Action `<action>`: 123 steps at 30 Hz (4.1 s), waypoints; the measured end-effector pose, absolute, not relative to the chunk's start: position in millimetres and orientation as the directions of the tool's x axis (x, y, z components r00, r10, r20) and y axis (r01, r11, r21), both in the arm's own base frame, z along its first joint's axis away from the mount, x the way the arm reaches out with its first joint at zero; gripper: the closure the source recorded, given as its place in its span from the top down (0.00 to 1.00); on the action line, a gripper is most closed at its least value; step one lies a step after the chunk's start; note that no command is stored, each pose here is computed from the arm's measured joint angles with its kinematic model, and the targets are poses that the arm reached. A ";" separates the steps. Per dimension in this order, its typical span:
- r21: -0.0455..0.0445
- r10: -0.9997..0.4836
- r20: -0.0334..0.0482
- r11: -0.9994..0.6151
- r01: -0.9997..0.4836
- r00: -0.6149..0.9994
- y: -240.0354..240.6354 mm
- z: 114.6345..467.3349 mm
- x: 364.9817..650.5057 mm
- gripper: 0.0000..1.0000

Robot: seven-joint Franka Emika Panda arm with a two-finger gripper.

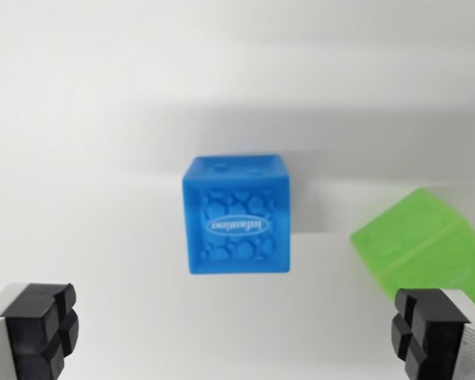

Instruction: Stack cube

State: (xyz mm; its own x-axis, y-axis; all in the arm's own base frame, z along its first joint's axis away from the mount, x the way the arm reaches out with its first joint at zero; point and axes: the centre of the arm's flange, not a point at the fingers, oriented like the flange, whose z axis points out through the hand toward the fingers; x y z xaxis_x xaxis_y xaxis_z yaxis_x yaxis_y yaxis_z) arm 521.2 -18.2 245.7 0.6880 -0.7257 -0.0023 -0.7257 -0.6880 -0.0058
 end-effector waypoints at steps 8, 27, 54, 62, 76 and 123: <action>0.001 -0.710 -0.004 -0.704 -0.710 0.704 -17.2 214.2 507.0 1.00; 0.005 -0.703 -0.003 -0.711 -0.703 0.711 -16.2 138.8 502.9 1.00; 0.005 -0.703 -0.002 -0.712 -0.703 0.712 -15.9 115.0 503.1 0.00; 0.005 -0.702 -0.002 -0.712 -0.702 0.712 -15.7 115.0 503.3 0.00; 0.005 -0.702 -0.003 -0.712 -0.702 0.712 -15.7 115.0 503.3 0.00; -0.003 -0.642 0.001 -0.767 -0.642 0.767 -29.0 205.4 502.1 0.00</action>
State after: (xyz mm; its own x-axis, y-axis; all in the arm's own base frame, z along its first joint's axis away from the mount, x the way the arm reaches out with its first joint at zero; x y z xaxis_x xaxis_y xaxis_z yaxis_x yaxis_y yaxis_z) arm 502.1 -29.0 205.4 0.7667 -0.6420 0.0014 -0.6420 -0.7667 -0.0033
